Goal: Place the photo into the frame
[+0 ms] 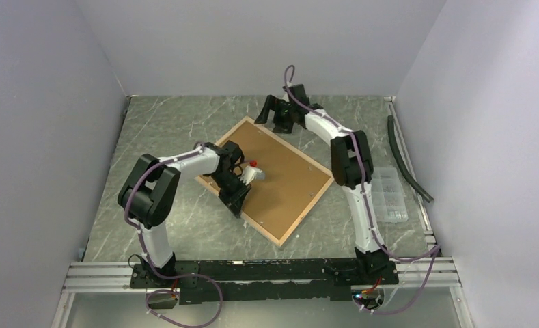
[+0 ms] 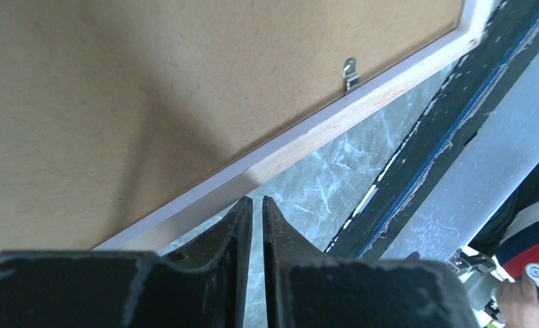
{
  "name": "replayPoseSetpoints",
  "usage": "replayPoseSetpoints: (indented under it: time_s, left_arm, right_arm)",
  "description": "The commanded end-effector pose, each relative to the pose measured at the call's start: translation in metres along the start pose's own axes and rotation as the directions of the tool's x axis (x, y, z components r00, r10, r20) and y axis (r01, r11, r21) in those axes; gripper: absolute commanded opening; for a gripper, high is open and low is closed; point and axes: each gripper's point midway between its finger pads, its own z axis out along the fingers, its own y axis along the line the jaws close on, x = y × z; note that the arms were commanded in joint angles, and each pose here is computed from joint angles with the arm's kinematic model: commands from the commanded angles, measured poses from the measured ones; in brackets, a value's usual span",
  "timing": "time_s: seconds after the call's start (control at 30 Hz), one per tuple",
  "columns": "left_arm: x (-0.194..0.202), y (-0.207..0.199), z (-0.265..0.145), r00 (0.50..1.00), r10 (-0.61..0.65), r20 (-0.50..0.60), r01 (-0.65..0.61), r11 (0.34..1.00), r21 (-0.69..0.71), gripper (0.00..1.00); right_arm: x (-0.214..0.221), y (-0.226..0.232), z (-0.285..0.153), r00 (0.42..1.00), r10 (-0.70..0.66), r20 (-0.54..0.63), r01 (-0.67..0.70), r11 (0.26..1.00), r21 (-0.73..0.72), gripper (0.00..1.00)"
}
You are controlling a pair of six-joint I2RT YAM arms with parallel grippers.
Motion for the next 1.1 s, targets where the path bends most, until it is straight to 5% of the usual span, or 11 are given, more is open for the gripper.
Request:
replayPoseSetpoints:
  time_s: [0.0,0.23,0.37,0.53,0.83,1.07]
  left_arm:
    - [-0.044,-0.012,-0.034,0.981,0.141,0.131,-0.143,0.990,0.004,0.20]
    - [-0.065,0.010,-0.118,0.959,0.129,0.251,-0.102,0.988,-0.116,0.38]
    - [-0.081,0.095,-0.180,0.910,-0.031,0.413,0.143,0.960,-0.241,0.40]
    - [-0.081,0.201,-0.238,0.775,-0.193,0.602,0.423,0.866,-0.267,0.35]
    - [-0.058,0.274,-0.203,0.729,-0.302,0.615,0.572,0.761,-0.305,0.27]
    - [-0.041,0.259,-0.159,0.752,-0.388,0.533,0.559,0.803,-0.204,0.25]
  right_arm:
    - [-0.063,-0.001,-0.104,0.991,0.023,0.131,-0.024,1.000,0.012,1.00]
    - [-0.029,-0.023,-0.171,0.986,0.020,0.167,-0.045,0.988,0.149,1.00]
    - [0.033,-0.025,-0.213,0.984,0.079,0.157,-0.109,0.976,0.187,1.00]
    - [0.120,-0.035,-0.257,0.974,0.179,0.142,-0.203,0.962,0.180,1.00]
    - [0.223,-0.049,-0.271,0.951,0.308,-0.002,-0.305,0.944,0.125,1.00]
    - [0.237,-0.060,-0.253,0.943,0.324,-0.072,-0.313,0.940,0.132,1.00]
